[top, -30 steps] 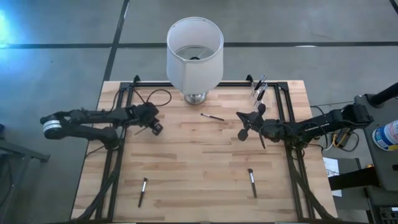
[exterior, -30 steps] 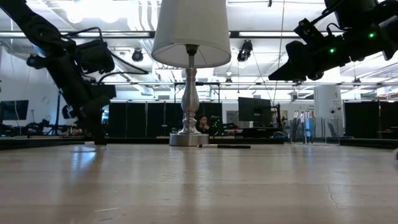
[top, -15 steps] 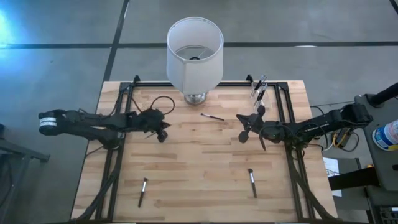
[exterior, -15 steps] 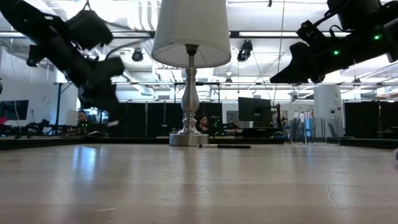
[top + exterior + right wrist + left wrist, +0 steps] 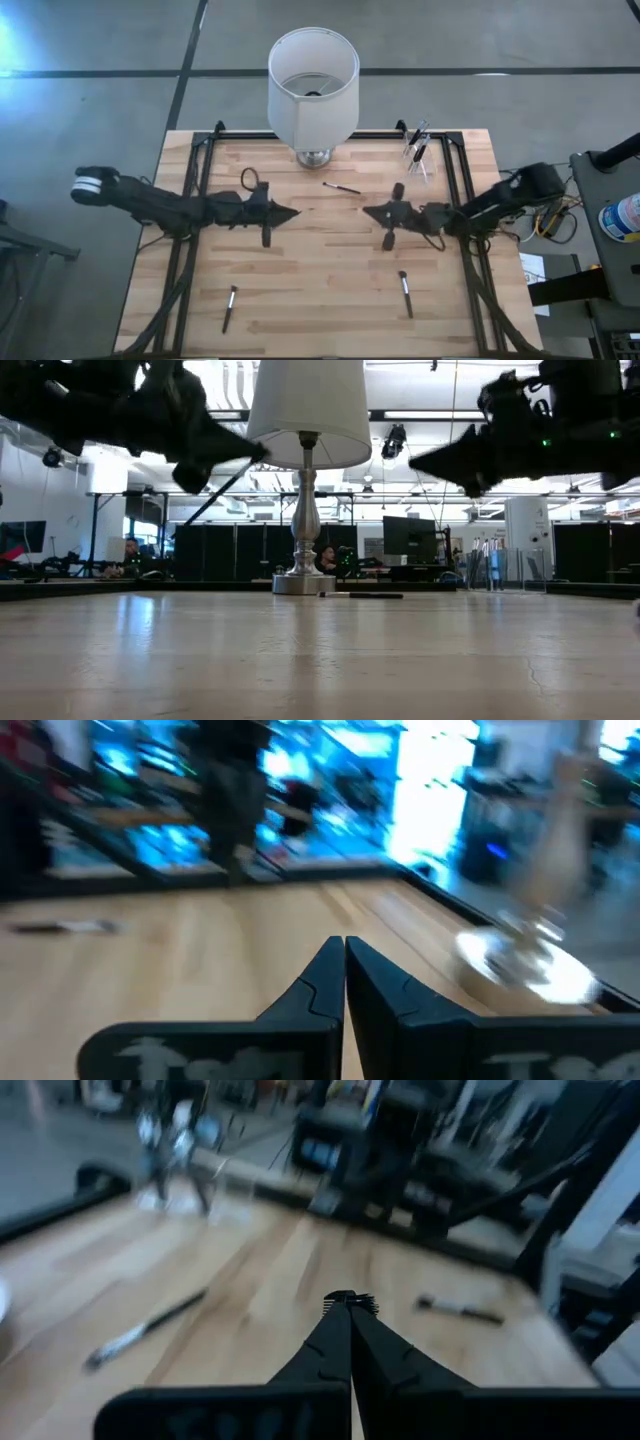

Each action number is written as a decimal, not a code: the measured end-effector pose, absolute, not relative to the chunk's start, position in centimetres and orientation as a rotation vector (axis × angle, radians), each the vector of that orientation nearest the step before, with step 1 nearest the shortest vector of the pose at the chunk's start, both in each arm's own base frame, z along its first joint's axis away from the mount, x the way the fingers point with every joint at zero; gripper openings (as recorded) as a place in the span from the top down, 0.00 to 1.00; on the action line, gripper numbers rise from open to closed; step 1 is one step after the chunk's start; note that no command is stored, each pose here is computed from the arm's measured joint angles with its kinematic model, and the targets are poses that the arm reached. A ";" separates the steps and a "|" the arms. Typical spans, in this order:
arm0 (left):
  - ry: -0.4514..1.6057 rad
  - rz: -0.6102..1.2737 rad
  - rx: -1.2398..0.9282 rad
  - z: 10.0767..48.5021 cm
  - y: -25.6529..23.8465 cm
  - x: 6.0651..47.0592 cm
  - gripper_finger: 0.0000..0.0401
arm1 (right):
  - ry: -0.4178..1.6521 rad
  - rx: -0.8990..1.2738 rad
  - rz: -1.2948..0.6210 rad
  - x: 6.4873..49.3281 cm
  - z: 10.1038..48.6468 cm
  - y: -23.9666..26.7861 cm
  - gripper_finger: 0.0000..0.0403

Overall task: Put items in baskets/containers
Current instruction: Put the eye groomer brush into the transparent organizer

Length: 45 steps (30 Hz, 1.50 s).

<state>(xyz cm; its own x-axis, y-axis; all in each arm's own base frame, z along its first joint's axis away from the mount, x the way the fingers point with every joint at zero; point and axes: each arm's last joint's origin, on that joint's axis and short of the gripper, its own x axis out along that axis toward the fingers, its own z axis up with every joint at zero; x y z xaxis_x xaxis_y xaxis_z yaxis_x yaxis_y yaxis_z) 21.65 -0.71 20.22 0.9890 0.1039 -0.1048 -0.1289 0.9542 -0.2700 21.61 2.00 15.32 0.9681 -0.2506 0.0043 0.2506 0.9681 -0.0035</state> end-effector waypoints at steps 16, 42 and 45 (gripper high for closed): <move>-0.251 -0.101 -0.242 21.2 -2.1 24.9 1.00 | -0.132 0.048 -0.061 30.3 15.9 2.8 0.90; -0.293 -0.154 -0.190 22.1 -3.0 27.2 1.00 | -0.149 0.034 0.089 34.1 19.0 3.3 0.74; -0.294 -0.154 -0.189 22.1 -3.0 27.2 1.00 | -0.167 0.059 0.092 34.4 19.4 3.4 0.79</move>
